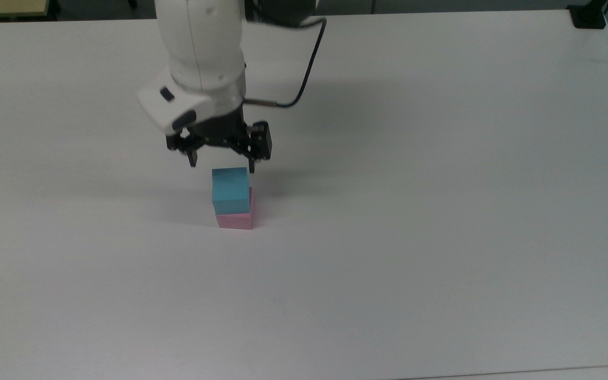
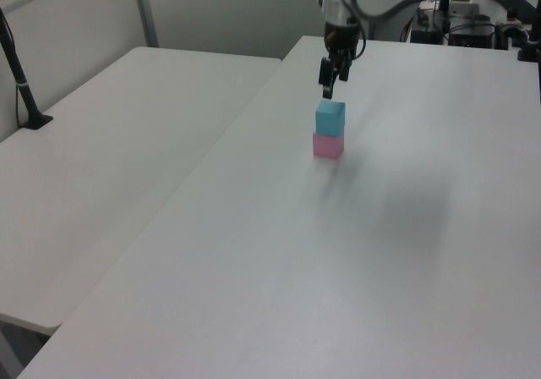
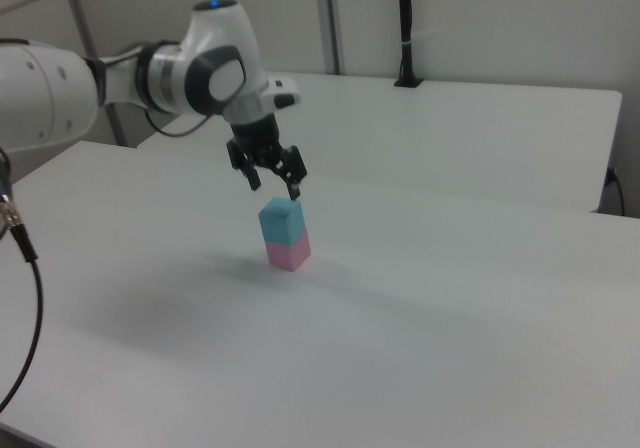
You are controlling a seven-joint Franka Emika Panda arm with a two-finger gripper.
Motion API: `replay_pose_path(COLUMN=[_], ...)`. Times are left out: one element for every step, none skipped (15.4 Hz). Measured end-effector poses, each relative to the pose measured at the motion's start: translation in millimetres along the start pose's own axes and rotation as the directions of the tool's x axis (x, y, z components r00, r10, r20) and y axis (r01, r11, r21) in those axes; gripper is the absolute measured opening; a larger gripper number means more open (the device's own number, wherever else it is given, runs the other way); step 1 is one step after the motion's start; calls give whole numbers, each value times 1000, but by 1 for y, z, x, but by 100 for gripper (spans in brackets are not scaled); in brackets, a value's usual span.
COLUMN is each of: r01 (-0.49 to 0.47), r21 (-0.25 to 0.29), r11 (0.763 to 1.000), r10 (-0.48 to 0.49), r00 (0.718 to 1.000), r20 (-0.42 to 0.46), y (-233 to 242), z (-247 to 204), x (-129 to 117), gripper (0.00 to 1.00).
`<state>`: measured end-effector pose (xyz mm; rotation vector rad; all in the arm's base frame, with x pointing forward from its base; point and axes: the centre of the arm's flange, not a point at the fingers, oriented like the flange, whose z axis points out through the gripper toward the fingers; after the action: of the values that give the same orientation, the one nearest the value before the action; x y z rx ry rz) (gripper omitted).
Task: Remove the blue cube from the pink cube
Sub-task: 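Lower the open gripper down onto the light-blue cube atop the pink cube, then close the gripper on the light-blue cube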
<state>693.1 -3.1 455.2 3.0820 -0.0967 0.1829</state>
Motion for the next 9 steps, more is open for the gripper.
replay_pose_path(r01=[10,23,35,47,61,75,84,96,114], r21=[-8,-11,-13,-16,-20,-22,-24,-25,-24], r11=[1000,1000,999,999,998,997,996,995,993], r10=[-10,-22,-35,-46,-60,-74,-83,-95,-113], r00=[1000,1000,999,998,997,996,996,995,993], r20=[5,12,22,31,37,41,43,45,45], y=[-2,-6,-10,-15,-19,-21,-22,-21,-20], z=[13,25,35,42,46,49,51,51,51], x=[2,4,4,4,4,4,4,4,4], gripper=[100,100,100,100,100,98,97,97,89])
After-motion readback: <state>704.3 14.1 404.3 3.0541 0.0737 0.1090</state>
